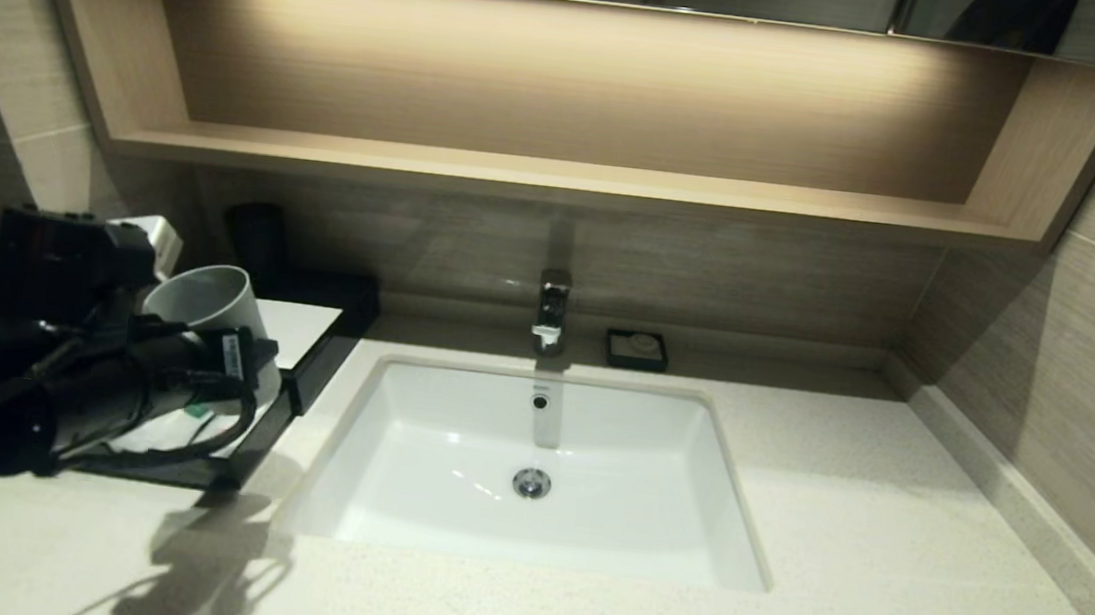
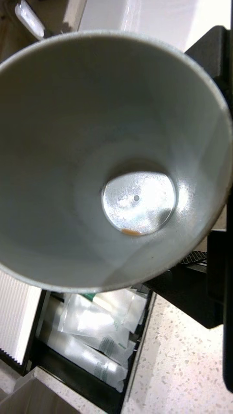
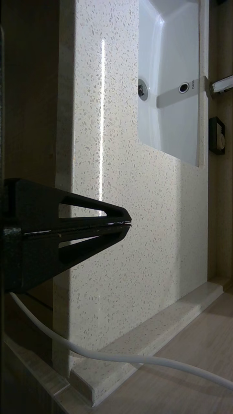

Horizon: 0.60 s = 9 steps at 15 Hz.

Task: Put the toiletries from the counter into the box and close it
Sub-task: Place the cup on the storage box

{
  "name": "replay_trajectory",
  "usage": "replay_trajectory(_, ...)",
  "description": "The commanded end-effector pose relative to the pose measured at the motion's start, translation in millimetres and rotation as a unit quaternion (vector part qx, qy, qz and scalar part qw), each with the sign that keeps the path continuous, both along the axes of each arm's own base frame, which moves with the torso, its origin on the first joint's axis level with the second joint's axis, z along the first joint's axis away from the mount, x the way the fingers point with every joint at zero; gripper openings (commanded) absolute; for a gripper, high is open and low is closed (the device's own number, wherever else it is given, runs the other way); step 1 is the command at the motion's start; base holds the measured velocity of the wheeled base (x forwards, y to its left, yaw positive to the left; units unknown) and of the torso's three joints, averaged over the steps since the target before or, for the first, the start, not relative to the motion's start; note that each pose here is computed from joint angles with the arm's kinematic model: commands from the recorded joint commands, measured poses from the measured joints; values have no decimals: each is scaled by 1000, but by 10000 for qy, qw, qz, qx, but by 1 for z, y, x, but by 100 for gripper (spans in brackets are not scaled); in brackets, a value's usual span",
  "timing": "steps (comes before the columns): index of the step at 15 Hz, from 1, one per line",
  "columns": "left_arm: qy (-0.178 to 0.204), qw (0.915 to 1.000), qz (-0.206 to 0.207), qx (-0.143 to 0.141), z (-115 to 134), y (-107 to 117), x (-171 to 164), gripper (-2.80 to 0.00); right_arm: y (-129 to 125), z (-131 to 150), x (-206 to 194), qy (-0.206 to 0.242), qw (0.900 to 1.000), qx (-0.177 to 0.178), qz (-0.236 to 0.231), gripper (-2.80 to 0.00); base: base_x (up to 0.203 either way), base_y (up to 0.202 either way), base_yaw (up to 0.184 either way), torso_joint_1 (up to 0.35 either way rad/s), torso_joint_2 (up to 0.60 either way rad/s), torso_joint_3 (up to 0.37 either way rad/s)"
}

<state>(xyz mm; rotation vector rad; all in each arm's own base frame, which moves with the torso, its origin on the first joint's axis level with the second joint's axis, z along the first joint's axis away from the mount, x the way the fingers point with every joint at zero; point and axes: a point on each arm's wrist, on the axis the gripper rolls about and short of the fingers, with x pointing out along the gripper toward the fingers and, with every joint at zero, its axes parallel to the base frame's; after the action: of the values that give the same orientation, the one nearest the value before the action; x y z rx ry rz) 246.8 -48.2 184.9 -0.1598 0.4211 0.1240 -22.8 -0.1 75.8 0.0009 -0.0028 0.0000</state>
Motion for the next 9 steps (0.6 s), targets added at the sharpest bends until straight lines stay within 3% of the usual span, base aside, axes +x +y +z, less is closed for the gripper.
replay_trajectory(1, 170, 9997, 119, 141, -7, 3, 26, -280, 0, 0, 0, -1, 10000, 3, 0, -280, 0, 0, 0, 0, 0, 0)
replay_trajectory(5, 305, 9983, 303, 403, -15, 17, 60, -280, 0, 0, 0, 6, 10000, 3, 3, -280, 0, 0, 0, 0, 0, 0)
replay_trajectory(9, 300, 9980, 332, 436, -18, 18, 75, -280, 0, 0, 0, 6, 10000, 3, 0, -280, 0, 0, 0, 0, 0, 0)
